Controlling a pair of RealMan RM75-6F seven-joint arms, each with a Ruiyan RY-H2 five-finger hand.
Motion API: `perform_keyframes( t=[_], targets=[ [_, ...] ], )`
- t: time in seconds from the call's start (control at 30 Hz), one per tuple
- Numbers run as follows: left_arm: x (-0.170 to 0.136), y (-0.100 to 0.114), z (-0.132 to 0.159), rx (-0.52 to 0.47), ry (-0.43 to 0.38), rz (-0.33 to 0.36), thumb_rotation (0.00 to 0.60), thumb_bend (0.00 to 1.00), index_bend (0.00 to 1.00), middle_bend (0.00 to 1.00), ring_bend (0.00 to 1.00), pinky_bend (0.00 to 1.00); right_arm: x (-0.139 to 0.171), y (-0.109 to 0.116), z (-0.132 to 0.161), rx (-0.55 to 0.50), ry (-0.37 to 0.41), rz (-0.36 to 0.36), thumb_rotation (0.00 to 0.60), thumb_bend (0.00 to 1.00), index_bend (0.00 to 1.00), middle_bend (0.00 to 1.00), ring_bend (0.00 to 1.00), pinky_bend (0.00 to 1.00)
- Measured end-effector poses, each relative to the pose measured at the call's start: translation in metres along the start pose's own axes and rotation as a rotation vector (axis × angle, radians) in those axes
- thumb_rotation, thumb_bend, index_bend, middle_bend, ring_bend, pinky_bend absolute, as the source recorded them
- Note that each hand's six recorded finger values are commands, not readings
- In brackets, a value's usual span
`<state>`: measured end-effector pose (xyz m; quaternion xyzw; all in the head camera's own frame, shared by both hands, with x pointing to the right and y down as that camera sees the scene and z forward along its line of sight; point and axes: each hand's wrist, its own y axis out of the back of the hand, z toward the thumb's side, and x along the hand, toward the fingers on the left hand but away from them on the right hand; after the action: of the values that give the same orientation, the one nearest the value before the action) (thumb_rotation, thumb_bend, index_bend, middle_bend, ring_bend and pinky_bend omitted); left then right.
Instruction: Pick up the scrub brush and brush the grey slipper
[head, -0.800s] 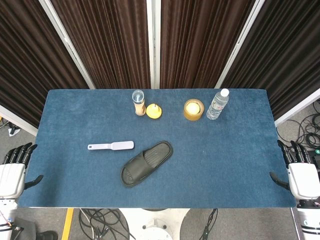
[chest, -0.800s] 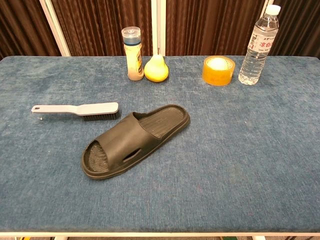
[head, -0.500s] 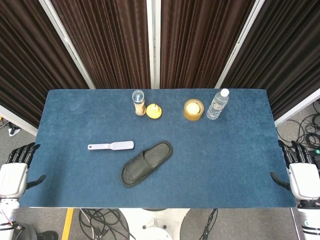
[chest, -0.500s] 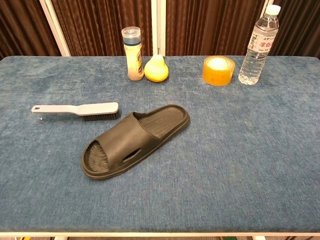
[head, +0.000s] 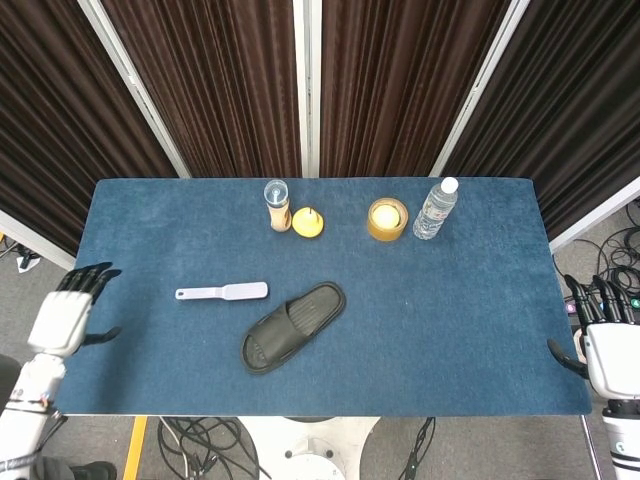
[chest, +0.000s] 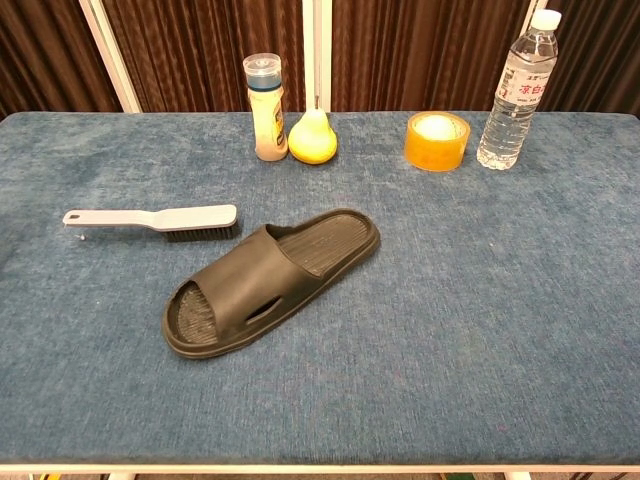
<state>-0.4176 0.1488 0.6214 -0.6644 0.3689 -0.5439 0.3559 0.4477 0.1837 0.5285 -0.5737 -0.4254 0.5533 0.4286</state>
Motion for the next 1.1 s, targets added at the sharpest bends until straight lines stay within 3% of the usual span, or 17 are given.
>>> perform_keyframes(
  t=[0.1,0.17,0.4,0.6,1.1],
  targets=[
    [0.027,-0.008,0.007,-0.010,-0.026,-0.068,0.600,0.27,0.29,0.33,0.23,0.25,0.000,0.000,0.000,0.000,-0.001,0.004,0.600,0.09,0.04,0.18,0.03,0.08],
    [0.043,-0.014,0.011,-0.014,-0.038,-0.117,0.600,0.32,0.29,0.34,0.25,0.27,0.000,-0.001,-0.001,0.002,-0.004,0.007,0.600,0.09,0.04,0.18,0.03,0.08],
    [0.097,-0.043,0.027,0.004,-0.055,-0.304,0.600,0.33,0.32,0.39,0.29,0.33,0.001,0.000,-0.004,0.008,-0.014,0.010,0.600,0.09,0.04,0.18,0.03,0.08],
    [0.122,-0.065,0.040,-0.006,-0.039,-0.421,0.600,0.33,0.32,0.42,0.32,0.33,0.001,-0.002,-0.007,0.011,-0.025,0.019,0.600,0.09,0.04,0.18,0.03,0.08],
    [0.133,-0.094,0.068,-0.017,-0.044,-0.555,0.600,0.33,0.35,0.47,0.38,0.40,0.002,-0.006,-0.012,-0.003,-0.037,0.036,0.600,0.09,0.04,0.18,0.03,0.08]
  ],
)
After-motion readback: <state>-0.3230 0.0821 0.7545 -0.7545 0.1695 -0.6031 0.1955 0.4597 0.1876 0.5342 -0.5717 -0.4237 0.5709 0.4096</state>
